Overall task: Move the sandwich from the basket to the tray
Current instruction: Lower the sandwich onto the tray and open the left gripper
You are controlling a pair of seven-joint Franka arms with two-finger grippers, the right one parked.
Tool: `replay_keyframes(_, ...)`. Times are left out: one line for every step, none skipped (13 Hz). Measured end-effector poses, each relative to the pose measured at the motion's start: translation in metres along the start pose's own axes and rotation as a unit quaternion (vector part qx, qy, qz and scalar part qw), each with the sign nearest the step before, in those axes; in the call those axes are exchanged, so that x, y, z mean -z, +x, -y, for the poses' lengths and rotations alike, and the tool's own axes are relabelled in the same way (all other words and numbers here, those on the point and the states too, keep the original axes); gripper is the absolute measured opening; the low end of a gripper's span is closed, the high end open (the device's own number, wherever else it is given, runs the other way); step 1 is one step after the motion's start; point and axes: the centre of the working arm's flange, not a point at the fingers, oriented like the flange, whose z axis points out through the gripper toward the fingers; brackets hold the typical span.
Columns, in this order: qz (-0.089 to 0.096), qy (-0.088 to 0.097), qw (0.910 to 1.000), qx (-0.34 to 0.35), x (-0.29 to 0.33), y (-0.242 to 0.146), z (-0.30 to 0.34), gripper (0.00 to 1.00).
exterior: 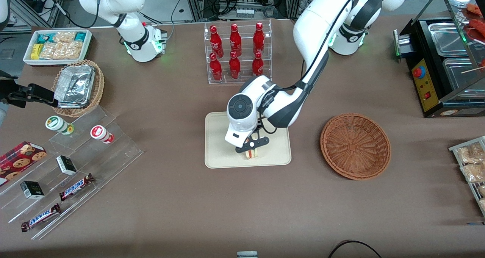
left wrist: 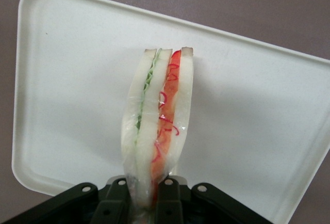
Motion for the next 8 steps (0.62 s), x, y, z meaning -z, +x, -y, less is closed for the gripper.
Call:
replay_keyframes(0.001, 0.002, 1.0, 0.004, -0.003, -0.003, -0.002, 0.16)
replay_keyframes(0.002, 0.004, 1.0, 0.009, -0.008, -0.005, -0.004, 0.16)
replay_keyframes(0.002, 0.005, 0.9999, 0.013, -0.01, -0.006, -0.005, 0.16)
replay_keyframes(0.002, 0.005, 0.9998, 0.018, -0.011, -0.006, -0.005, 0.16)
replay_keyframes(0.002, 0.005, 0.9997, 0.022, -0.012, -0.006, -0.006, 0.16)
replay_keyframes(0.002, 0.006, 0.9996, 0.028, -0.014, -0.008, -0.007, 0.16)
replay_keyframes(0.002, 0.006, 0.9995, 0.03, -0.015, -0.008, -0.008, 0.16)
replay_keyframes(0.002, 0.007, 0.9995, 0.031, -0.017, -0.009, -0.008, 0.15)
